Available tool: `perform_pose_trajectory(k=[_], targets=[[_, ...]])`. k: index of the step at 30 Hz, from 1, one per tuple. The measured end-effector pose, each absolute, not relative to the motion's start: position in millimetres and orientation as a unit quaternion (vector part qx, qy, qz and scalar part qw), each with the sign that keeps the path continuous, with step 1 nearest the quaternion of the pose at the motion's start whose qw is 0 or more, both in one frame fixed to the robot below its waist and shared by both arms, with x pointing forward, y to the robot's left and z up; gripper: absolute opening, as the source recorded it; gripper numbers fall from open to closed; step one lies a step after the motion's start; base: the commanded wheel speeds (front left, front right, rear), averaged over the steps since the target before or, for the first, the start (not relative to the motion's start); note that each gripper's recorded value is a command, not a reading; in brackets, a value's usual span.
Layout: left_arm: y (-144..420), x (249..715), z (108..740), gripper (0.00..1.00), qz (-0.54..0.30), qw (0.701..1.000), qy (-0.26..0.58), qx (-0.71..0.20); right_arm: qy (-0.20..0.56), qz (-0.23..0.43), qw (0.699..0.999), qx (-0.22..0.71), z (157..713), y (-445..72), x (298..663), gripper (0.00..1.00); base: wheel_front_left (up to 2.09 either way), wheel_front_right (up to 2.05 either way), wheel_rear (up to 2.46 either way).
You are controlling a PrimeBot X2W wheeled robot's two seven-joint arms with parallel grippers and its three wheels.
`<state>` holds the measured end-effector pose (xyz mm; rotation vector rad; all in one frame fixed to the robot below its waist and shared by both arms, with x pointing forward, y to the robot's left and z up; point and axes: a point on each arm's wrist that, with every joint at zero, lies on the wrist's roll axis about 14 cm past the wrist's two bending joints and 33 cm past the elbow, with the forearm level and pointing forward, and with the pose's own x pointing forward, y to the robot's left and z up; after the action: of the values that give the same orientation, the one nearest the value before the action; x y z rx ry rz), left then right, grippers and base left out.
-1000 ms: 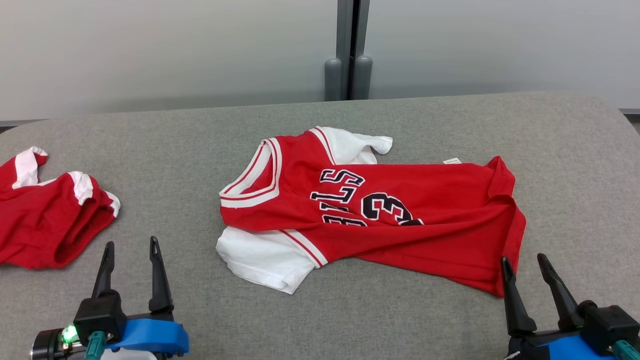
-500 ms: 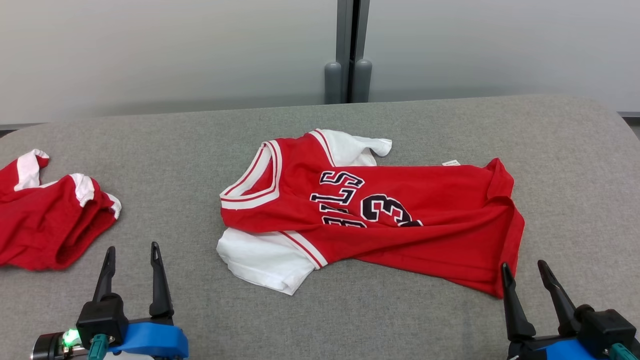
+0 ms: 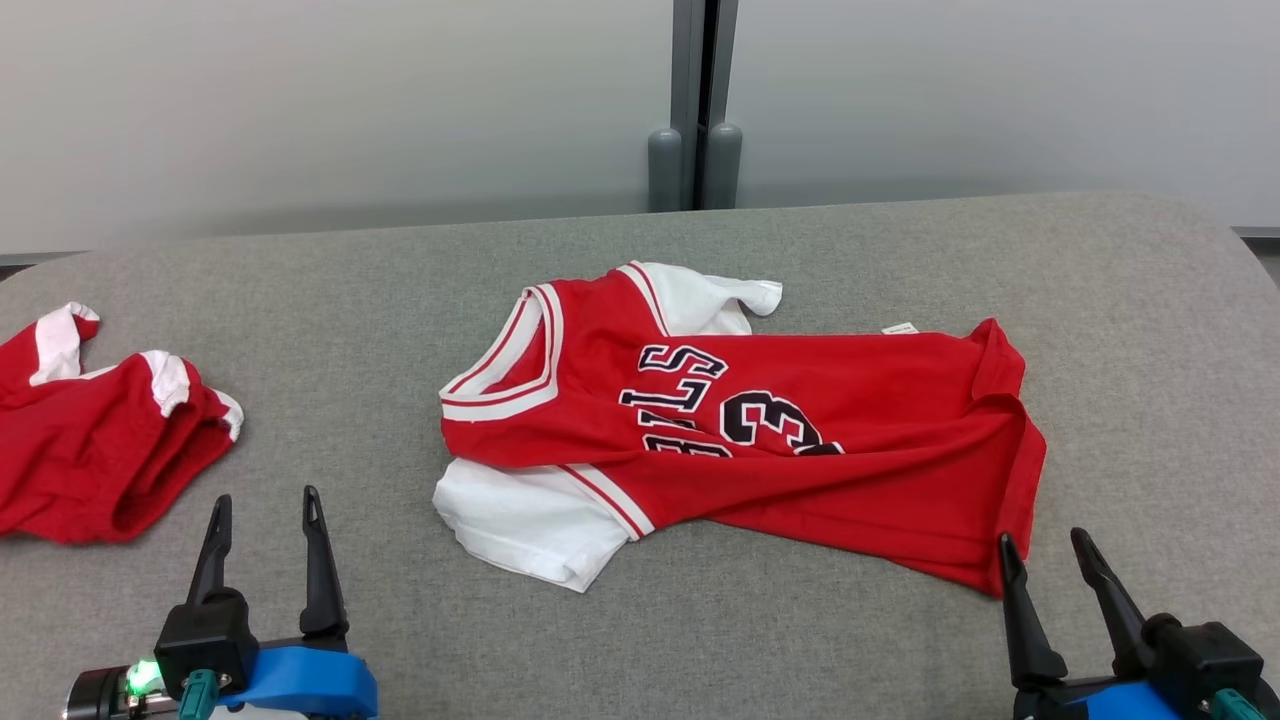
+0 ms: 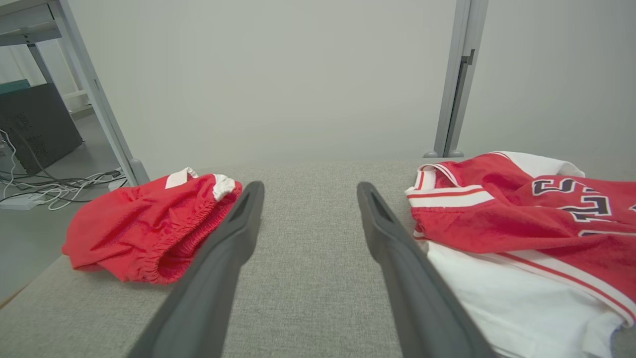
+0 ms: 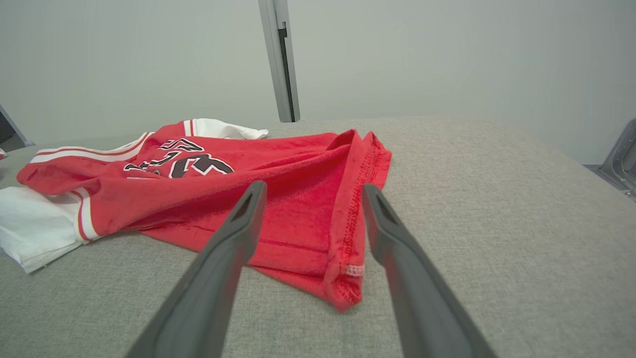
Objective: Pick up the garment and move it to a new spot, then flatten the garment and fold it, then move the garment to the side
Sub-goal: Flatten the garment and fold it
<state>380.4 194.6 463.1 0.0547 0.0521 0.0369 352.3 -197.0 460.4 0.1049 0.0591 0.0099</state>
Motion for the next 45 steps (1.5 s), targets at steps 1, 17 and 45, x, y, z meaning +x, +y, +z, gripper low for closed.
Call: perform_pose_trajectory(k=[1, 17, 45], targets=[[195, 380, 463, 1.00, 0.019, 0.999, 0.026, 0.027, 0.030, 0.005, 0.998, 0.051, 460, -197, 352, 1.00, 0.00, 0.00, 0.00], [149, 385, 425, 1.00, -0.092, 0.991, 0.088, 0.050, 0.092, 0.002, 0.996, 0.020, 424, -206, 349, 1.00, 0.00, 0.00, 0.00], [111, 413, 354, 1.00, -0.198, 0.952, 0.217, 0.091, 0.154, 0.021, 0.988, 0.003, 391, -198, 361, 1.00, 0.00, 0.00, 0.00]])
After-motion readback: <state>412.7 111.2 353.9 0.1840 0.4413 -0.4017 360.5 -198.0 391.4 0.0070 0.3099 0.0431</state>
